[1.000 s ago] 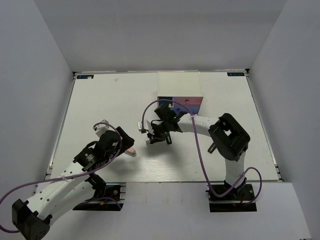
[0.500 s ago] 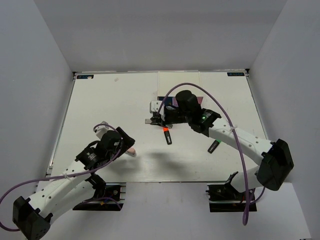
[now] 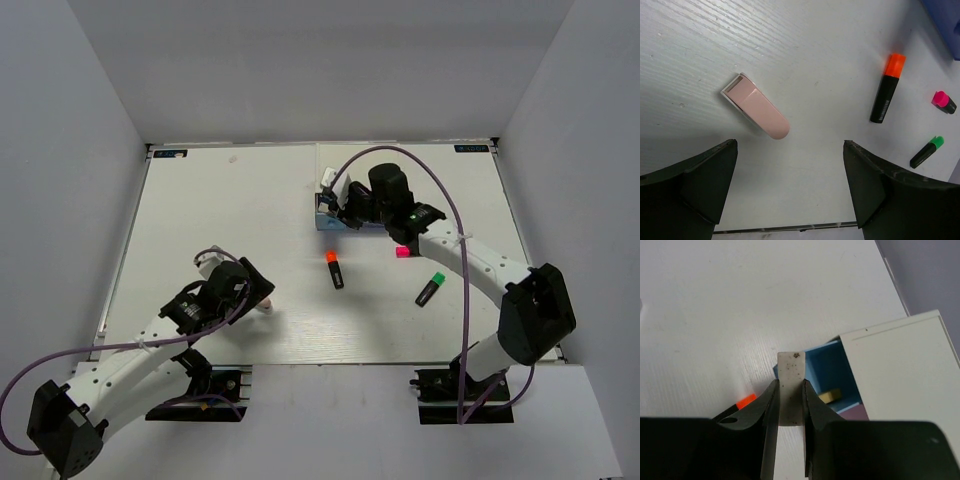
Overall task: Sort the stationery into containers
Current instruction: Place the stationery into the container
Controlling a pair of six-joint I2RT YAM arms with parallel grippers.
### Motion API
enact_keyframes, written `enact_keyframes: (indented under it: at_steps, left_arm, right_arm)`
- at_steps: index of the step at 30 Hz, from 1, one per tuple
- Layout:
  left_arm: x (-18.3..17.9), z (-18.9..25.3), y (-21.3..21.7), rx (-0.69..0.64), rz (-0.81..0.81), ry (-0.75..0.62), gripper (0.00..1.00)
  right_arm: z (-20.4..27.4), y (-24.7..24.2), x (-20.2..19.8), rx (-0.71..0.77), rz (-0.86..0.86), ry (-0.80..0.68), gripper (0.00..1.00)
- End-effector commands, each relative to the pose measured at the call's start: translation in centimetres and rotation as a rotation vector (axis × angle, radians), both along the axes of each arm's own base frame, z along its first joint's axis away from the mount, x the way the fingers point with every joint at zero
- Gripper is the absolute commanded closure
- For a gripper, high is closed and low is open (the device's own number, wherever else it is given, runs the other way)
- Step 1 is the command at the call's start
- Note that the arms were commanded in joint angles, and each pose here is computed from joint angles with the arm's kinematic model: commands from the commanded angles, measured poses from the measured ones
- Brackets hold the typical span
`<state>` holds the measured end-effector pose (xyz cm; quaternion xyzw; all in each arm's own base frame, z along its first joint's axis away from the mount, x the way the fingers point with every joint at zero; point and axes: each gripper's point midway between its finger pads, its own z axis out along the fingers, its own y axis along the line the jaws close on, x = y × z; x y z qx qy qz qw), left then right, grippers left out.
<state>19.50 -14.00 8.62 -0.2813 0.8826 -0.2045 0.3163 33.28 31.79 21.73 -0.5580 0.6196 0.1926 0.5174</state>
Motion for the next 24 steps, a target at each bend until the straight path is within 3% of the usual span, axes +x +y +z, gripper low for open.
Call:
enact_keyframes:
  at_steps: [1, 11, 14, 16, 19, 24]
  left_arm:
    - [0.3, 0.2, -0.5, -0.025, -0.002, -0.007, 0.03]
    - [0.3, 0.3, -0.7, -0.030, -0.015, -0.012, 0.03]
    - [0.3, 0.3, -0.7, -0.030, -0.015, -0.012, 0.03]
    - [0.3, 0.3, -0.7, -0.030, -0.015, -0.012, 0.03]
    - [0.3, 0.3, -0.7, -0.030, -0.015, -0.012, 0.03]
    - [0.4, 0.0, -0.8, -0.023, -0.015, -0.003, 0.02]
  right_arm:
    - [2.8, 0.0, 2.4, 0.047, -0.031, -0.084, 0.96]
    - [0.6, 0.5, 4.9, 0.004, -0.016, -0.081, 0.84]
    - [0.4, 0.6, 5.5, 0.001, -0.015, -0.076, 0.77]
    - [0.8, 0.8, 5.5, 0.006, -0.011, -0.081, 0.66]
    - [1.0, 0.7, 5.2, 0.018, -0.006, -0.075, 0.61]
    - [2.1, 0.7, 4.3, 0.052, 0.014, -0.074, 0.66]
